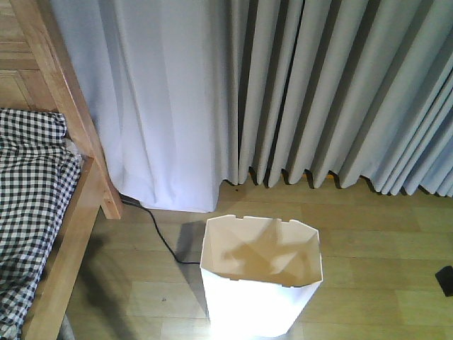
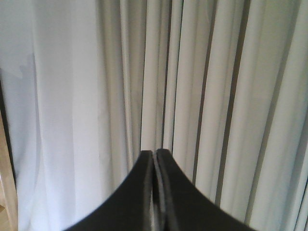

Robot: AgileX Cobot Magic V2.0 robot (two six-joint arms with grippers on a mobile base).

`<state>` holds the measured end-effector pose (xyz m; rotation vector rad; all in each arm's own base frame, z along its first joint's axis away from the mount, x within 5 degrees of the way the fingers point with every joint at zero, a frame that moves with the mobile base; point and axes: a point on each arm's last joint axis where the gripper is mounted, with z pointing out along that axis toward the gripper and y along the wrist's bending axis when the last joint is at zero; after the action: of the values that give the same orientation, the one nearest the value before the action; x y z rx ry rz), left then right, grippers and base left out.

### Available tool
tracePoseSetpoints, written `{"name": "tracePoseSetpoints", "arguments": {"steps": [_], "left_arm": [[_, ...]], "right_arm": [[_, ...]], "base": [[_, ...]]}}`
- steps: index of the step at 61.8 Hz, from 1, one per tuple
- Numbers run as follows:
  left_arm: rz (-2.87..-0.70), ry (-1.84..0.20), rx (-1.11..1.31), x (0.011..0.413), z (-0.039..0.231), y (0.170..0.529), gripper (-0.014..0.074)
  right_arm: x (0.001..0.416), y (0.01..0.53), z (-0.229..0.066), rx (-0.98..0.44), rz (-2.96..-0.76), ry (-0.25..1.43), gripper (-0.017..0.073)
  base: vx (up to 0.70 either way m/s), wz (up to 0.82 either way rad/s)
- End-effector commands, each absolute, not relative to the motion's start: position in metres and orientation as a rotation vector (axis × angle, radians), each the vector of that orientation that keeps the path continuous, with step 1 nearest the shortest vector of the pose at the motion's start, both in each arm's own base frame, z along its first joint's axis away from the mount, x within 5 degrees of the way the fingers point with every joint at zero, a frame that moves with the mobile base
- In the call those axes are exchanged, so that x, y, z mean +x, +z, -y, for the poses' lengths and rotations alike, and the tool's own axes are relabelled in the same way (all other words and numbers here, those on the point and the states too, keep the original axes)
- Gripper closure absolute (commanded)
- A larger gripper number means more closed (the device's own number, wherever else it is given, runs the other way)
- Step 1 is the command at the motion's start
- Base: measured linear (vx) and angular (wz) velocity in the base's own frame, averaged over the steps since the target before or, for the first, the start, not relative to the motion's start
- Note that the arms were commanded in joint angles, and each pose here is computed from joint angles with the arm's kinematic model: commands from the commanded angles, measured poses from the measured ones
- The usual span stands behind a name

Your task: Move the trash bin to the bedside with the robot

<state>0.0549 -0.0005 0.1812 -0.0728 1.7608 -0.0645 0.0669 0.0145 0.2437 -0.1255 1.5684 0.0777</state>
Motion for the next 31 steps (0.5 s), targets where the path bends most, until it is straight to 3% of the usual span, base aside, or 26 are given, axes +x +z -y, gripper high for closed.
{"name": "tracePoseSetpoints", "arguments": {"steps": [1, 15, 31], "left_arm": [[-1.689, -0.071, -0.080, 0.055, 0.000, 0.184, 0.0599], [-1.689, -0.071, -0.080, 0.055, 0.000, 0.184, 0.0599], [-1.689, -0.071, -0.080, 0.055, 0.000, 0.184, 0.0599]], "right_arm": [[0.067, 0.253, -0.013, -0.107, -1.547, 0.073, 0.0568], [0.063, 0.252, -0.011, -0.150, -1.540, -0.025, 0.0568], [0.051, 0.250, -0.003, -0.055, -1.531, -0.075, 0.0568]], "base": [[0.00, 0.00], [0.00, 0.00], [0.00, 0.00]]}}
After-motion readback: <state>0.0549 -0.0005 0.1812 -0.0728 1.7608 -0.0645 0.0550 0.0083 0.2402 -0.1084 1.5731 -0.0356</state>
